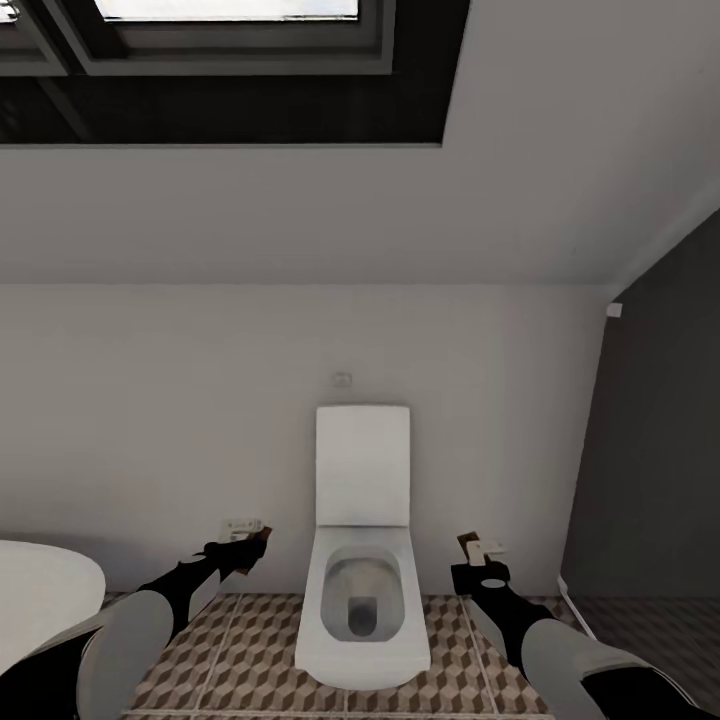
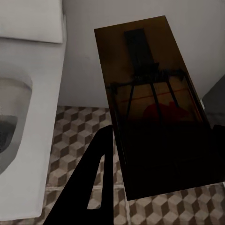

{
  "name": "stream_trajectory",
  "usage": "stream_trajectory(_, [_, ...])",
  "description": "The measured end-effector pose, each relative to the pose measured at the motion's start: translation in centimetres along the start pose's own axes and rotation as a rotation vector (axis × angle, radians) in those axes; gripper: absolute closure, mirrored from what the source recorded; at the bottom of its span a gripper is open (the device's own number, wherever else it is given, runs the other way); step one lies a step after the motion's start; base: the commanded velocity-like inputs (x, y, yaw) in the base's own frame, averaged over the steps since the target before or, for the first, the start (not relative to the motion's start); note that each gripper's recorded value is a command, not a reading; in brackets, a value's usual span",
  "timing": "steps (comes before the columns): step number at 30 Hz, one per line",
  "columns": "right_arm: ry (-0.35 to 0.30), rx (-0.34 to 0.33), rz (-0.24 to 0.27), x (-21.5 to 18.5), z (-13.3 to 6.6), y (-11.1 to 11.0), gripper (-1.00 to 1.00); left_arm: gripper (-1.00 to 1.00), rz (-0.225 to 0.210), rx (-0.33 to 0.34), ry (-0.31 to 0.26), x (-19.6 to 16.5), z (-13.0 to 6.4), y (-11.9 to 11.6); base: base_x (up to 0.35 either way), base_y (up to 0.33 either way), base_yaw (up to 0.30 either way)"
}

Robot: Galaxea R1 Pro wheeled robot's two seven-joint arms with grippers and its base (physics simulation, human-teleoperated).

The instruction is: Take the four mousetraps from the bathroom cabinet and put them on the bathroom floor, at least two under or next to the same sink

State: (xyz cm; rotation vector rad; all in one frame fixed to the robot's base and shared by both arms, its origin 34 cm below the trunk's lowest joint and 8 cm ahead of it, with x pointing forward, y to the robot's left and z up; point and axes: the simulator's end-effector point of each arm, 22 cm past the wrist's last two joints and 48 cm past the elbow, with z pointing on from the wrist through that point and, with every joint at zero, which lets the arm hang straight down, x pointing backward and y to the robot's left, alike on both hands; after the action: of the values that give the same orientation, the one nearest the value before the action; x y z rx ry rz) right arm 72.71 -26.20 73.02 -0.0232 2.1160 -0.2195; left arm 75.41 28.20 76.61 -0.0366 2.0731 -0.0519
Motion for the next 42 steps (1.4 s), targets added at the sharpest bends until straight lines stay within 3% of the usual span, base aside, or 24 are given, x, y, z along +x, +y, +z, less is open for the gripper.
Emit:
stream_trajectory(12, [0.049, 0.002, -0.008, 1.0, 0.0, 0.0, 1.00, 1.00, -0.010, 0.000, 0.001, 0.0, 0.0, -0.1, 0.000, 0.000, 0.000])
stream_trajectory(27, [0.050, 0.000, -0.012, 0.9, 0.0, 0.0, 1.00, 1.00, -0.013, 0.002, 0.009, 0.2, 0.0, -0.2, 0.000, 0.000, 0.000])
stream_trajectory(42, [0.050, -0.001, -0.006, 3.4, 1.2, 0.4, 1.00, 1.00, -0.015, 0.005, 0.009, 2.8, 1.1, -0.2, 0.000, 0.000, 0.000])
